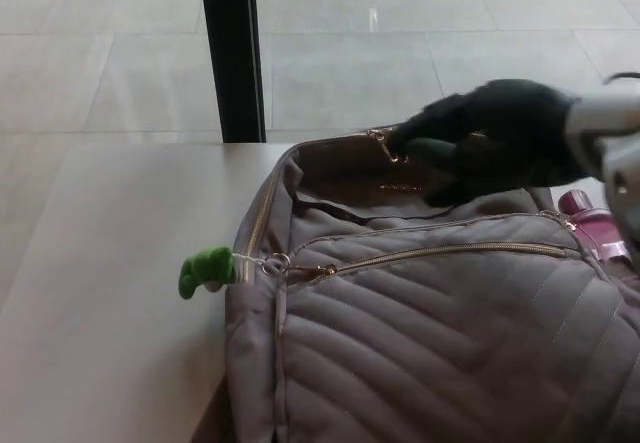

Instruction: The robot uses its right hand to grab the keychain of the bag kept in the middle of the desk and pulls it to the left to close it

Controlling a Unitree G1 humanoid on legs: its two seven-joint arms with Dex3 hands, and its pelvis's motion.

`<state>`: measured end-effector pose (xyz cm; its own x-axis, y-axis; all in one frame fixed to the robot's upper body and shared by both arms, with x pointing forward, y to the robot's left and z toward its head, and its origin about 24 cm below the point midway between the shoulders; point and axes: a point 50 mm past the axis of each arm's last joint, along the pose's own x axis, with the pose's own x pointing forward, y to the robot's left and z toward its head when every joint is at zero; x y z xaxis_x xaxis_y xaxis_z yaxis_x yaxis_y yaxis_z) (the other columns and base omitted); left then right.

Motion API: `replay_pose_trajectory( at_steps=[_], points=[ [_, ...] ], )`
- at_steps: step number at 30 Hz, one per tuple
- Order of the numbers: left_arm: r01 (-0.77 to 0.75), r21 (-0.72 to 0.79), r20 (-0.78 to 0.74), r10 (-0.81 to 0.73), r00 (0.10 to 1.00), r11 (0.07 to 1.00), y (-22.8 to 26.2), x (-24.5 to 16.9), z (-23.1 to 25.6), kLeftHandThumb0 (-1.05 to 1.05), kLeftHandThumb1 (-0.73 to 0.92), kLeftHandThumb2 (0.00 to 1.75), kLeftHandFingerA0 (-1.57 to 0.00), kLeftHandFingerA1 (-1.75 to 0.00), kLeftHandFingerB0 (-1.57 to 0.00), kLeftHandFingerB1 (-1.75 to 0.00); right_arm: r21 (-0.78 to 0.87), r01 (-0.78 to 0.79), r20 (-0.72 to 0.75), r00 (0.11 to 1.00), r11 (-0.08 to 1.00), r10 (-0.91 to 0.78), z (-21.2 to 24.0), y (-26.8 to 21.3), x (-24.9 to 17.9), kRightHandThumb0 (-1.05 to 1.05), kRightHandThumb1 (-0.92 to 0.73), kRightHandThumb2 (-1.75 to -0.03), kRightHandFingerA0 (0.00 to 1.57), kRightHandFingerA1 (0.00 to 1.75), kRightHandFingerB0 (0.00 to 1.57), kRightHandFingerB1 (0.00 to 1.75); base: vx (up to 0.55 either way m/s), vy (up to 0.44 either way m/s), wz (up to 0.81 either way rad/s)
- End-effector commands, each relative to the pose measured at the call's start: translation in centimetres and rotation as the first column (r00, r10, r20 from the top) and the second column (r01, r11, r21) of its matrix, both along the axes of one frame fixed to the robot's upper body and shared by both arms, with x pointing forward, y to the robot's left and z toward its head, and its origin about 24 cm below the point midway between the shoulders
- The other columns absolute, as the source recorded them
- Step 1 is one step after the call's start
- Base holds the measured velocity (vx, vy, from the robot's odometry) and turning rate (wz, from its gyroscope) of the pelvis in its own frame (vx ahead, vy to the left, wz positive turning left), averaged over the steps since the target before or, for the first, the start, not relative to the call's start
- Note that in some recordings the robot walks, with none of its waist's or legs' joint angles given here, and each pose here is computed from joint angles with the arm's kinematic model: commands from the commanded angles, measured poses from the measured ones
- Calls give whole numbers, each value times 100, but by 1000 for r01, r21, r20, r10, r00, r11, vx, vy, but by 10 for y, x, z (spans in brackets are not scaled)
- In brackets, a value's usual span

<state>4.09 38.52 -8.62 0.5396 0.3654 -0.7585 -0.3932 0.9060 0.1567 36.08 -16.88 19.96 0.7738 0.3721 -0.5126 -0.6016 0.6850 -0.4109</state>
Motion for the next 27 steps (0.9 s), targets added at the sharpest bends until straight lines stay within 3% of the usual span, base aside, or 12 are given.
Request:
replay_pose_trajectory(
  at_steps=[1, 8, 9, 11, 12, 13, 15, 16, 18, 19, 24, 27],
  points=[
    [420, 37, 490, -383, 783, 907, -23, 56, 59, -105, 81, 66, -71, -75, -54, -68, 451, 664, 307, 511, 596, -803, 78, -273, -169, -85, -80, -65, 50, 40, 35, 32, 0, 0, 0],
    [410, -23, 444, -358, 821, 912, -20, 43, 53, -105, 84, 68, -66, -84, -46, -79, 500, 671, 322, 443, 548, -837, 85, -288, -191, -90, -77, -64, 64, 49, 45, 40, 0, 0, 0],
    [397, -31, 434, -346, 832, 917, -18, 40, 51, -105, 85, 68, -67, -85, -46, -80, 506, 663, 332, 441, 552, -834, 88, -292, -196, -88, -59, -104, 56, 60, 38, 52, 0, 0, 0],
    [365, -55, 411, -312, 856, 929, -16, 33, 47, -105, 59, 119, -74, -93, -43, -80, 522, 665, 357, 398, 534, -845, 95, -303, -211, -88, -80, -65, 62, 52, 46, 43, 0, 0, 0],
    [337, -66, 392, -286, 874, 939, -15, 29, 45, -105, 85, 68, -66, -91, -44, -86, 537, 679, 357, 354, 500, -864, 99, -308, -218, -87, -81, -65, 67, 52, 48, 43, 0, 0, 0],
    [323, -64, 374, -277, 885, 944, -13, 26, 42, -103, 58, 117, -68, -94, -35, -79, 563, 676, 345, 330, 475, -879, 102, -313, -225, -86, -81, -64, 64, 54, 43, 45, 0, 0, 0],
    [299, -64, 350, -260, 900, 952, -9, 18, 40, -105, 87, 69, -59, -98, -40, -90, 578, 691, 341, 279, 434, -898, 104, -321, -237, -86, -61, -106, 63, 64, 38, 54, 0, 0, 0],
    [286, -71, 338, -247, 908, 956, -7, 15, 38, -105, 63, 119, -65, -98, -32, -81, 599, 696, 334, 231, 396, -914, 106, -327, -248, -91, -76, -63, 69, 56, 46, 47, 0, 0, 0],
    [268, -81, 328, -228, 917, 960, -7, 12, 35, -100, 61, 118, -65, -97, -33, -81, 610, 701, 342, 188, 370, -921, 104, -334, -264, -87, -61, -104, 64, 66, 40, 58, 0, 0, 0],
    [255, -95, 324, -213, 922, 962, -7, 10, 33, -103, 62, 119, -68, -97, -34, -82, 639, 700, 317, 138, 319, -938, 97, -340, -277, -86, -79, -64, 74, 60, 43, 52, 0, 0, 0],
    [215, -117, 306, -171, 936, 970, -8, 9, 27, -105, 87, 68, -62, -97, -38, -91, 670, 728, 209, 2, 144, -978, 52, -354, -310, -84, -59, -103, 59, 73, 34, 62, 0, 0, 0],
    [152, -122, 265, -115, 957, 981, -7, 8, 20, -105, 87, 69, -65, -99, -39, -96, 632, 774, 84, -110, -32, -990, -22, -351, -330, -83, -71, -61, 47, 96, 21, 74, 0, 0, 0]
  ],
)
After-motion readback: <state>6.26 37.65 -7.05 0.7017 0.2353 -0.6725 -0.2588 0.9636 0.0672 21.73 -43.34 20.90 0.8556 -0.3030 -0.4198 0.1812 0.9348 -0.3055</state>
